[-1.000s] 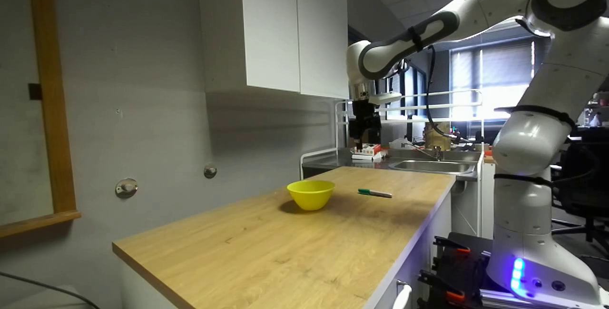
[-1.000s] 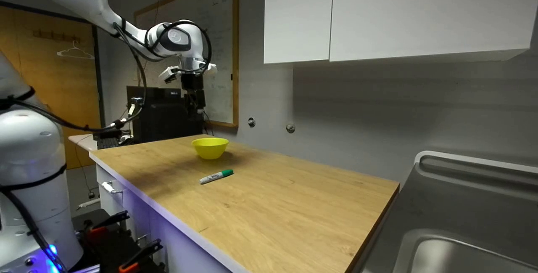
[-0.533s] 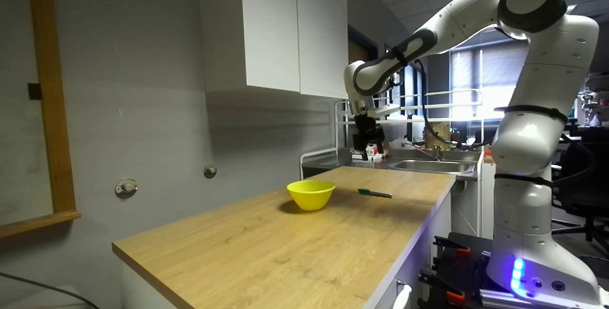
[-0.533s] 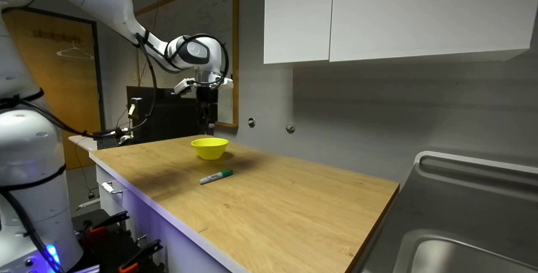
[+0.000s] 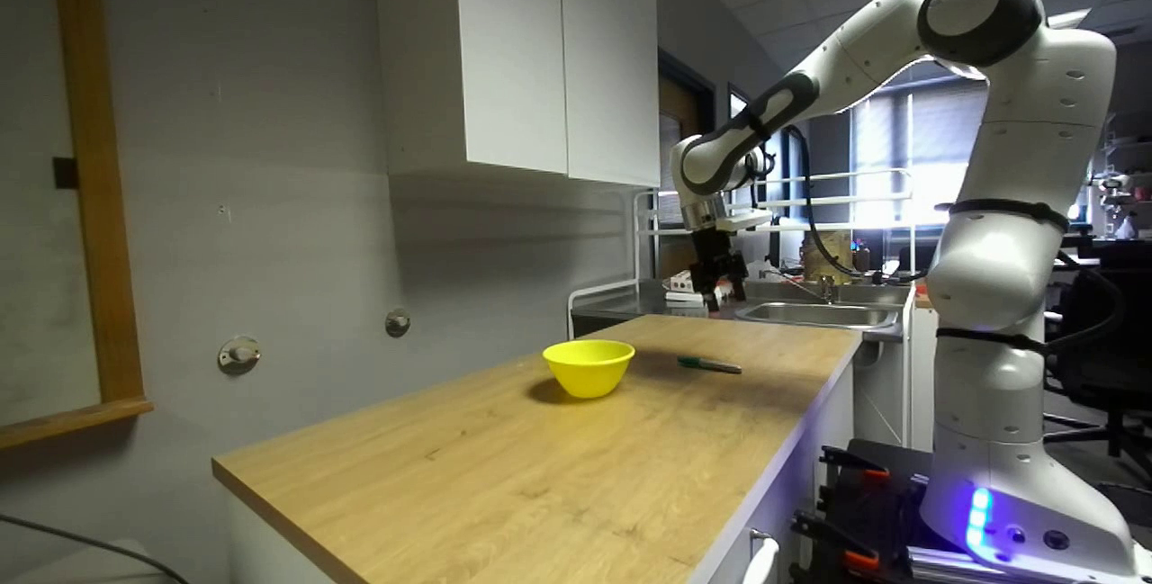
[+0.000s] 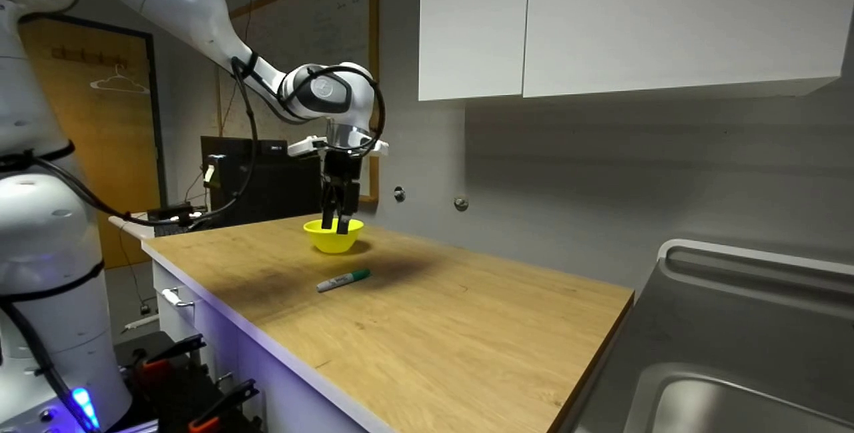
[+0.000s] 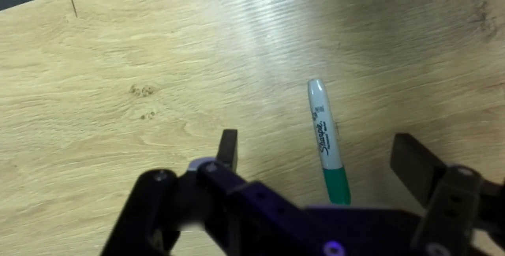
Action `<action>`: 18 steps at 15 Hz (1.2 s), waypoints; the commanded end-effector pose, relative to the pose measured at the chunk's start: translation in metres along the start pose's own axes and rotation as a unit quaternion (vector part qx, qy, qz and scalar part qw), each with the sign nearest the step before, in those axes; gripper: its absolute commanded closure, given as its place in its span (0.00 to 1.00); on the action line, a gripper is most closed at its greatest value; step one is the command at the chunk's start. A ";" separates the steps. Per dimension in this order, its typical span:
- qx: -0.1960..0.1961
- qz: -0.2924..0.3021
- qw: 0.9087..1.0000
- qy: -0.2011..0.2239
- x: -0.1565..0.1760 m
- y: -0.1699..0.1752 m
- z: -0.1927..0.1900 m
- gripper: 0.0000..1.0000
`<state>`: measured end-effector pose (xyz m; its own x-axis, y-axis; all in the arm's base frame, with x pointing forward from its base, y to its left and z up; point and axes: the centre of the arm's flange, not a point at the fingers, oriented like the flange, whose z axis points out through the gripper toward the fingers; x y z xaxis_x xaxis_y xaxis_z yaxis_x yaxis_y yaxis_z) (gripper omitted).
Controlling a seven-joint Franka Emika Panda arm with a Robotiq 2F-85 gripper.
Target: Place the green marker inside the yellow bowl
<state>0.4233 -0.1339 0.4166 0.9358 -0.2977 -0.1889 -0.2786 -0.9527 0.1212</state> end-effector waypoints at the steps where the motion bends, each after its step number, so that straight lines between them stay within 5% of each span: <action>1: 0.013 -0.035 0.999 -0.015 -0.003 0.003 0.015 0.00; 10: 0.038 -0.154 0.987 -0.016 0.021 -0.038 0.034 0.00; 18: 0.065 -0.174 0.982 0.019 0.063 -0.033 0.065 0.00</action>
<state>0.4639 -0.1076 0.3557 0.9860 0.0394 -0.1620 0.0316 -0.9982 -0.0507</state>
